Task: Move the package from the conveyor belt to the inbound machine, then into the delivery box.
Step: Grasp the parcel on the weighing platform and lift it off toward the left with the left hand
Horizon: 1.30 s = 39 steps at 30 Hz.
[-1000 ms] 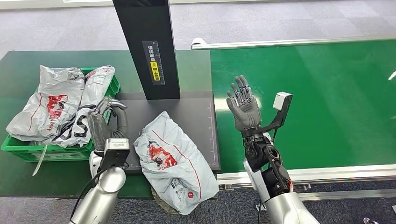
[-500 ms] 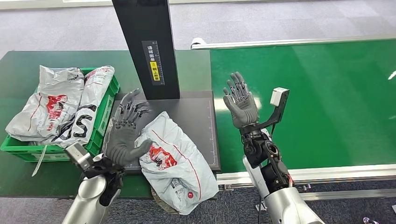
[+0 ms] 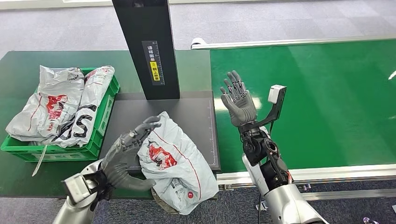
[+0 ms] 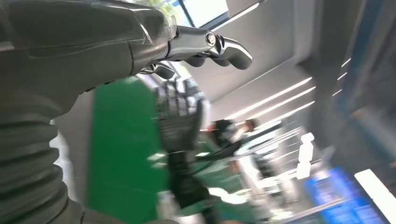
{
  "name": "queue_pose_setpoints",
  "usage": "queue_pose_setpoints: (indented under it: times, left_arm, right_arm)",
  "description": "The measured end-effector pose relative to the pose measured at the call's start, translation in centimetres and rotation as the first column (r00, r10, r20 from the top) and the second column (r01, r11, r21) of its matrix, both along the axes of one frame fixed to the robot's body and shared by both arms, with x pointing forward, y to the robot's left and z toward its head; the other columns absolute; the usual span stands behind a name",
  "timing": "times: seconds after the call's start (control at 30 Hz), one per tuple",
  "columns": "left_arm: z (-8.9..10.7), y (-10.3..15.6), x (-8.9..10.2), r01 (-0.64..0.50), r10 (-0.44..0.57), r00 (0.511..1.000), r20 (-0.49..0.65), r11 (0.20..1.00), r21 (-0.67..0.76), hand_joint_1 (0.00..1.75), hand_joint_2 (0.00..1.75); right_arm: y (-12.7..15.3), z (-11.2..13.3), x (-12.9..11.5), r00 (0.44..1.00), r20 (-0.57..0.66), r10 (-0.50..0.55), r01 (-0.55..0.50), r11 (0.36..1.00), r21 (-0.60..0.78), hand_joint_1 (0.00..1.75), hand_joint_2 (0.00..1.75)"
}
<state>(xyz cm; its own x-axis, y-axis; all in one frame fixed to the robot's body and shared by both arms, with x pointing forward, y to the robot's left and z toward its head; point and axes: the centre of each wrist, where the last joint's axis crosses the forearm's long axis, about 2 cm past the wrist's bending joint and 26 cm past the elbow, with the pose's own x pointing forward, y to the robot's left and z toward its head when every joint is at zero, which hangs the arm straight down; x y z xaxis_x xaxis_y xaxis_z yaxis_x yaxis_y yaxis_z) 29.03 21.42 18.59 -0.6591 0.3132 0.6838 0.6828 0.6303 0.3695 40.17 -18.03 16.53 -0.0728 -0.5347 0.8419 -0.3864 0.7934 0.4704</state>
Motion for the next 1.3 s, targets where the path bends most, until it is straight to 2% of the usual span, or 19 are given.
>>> queue_pose_setpoints:
  times: [0.07,0.17,0.37,0.47,0.57,0.63,0.7,0.9,1.0,1.03,1.13,1.17,1.3]
  left_arm:
    - [-0.5,0.3,0.1,-0.067,0.062,0.997,0.04,0.987,0.144,0.0,1.75]
    - [-1.8,0.6,0.5,-0.143,0.128,0.989,0.068,0.928,0.344,0.0,1.75]
    - [-3.9,0.7,1.4,-0.149,0.148,0.988,0.044,0.844,0.515,0.0,1.75]
    - [-4.6,0.8,2.3,-0.239,0.252,0.965,0.071,0.737,0.632,0.0,1.75]
    - [-5.6,0.9,3.4,-0.373,0.402,0.902,0.157,0.545,0.751,0.0,1.75]
    - [-6.4,0.8,4.0,-0.445,0.469,0.853,0.229,0.425,0.788,0.0,1.75]
    - [-6.7,0.6,4.7,-0.481,0.498,0.824,0.271,0.362,0.798,0.0,1.75]
    - [-6.9,0.2,6.2,-0.507,0.555,0.774,0.304,0.256,0.823,0.0,1.75]
    - [-7.0,0.1,6.5,-0.506,0.566,0.766,0.306,0.236,0.83,0.0,1.75]
    - [-7.1,0.1,6.5,-0.504,0.567,0.765,0.305,0.234,0.832,0.15,1.75]
    - [-7.2,0.1,6.7,-0.497,0.568,0.766,0.3,0.228,0.837,1.42,1.75]
    - [-7.3,0.0,6.7,-0.496,0.568,0.766,0.3,0.227,0.838,1.71,1.75]
    - [-7.5,0.0,6.6,-0.493,0.564,0.771,0.296,0.234,0.838,1.75,1.75]
  right_arm:
    - [-0.1,0.0,0.0,1.0,-0.003,0.0,0.0,1.0,-0.006,0.0,1.75]
    - [-0.1,0.0,0.0,1.0,-0.009,0.005,-0.005,1.0,-0.02,0.0,1.75]
    - [-0.1,0.3,0.2,1.0,-0.014,0.01,-0.01,0.999,-0.037,0.0,1.75]
    - [-0.1,0.3,0.2,1.0,-0.018,0.008,-0.009,0.999,-0.044,0.0,1.75]
    - [-0.1,0.3,0.2,1.0,-0.018,0.009,-0.01,0.998,-0.055,0.0,1.75]
    - [-0.1,0.2,0.2,1.0,-0.013,0.008,-0.009,0.998,-0.061,0.0,1.75]
    - [0.0,0.2,0.2,1.0,-0.009,0.008,-0.008,0.998,-0.064,0.0,1.75]
    - [0.3,0.1,0.2,1.0,-0.012,0.011,-0.011,0.998,-0.064,0.0,1.75]
    - [0.5,0.1,0.2,1.0,-0.013,0.012,-0.013,0.998,-0.063,0.0,1.75]
    - [0.6,0.1,0.2,1.0,-0.013,0.012,-0.013,0.998,-0.063,0.0,1.75]
    - [0.7,0.1,0.3,1.0,-0.013,0.012,-0.013,0.998,-0.063,0.0,1.75]
    - [0.7,0.2,0.3,1.0,-0.012,0.012,-0.013,0.998,-0.063,0.0,1.75]
    - [0.7,0.3,0.4,1.0,-0.009,0.009,-0.01,0.998,-0.064,0.0,1.75]
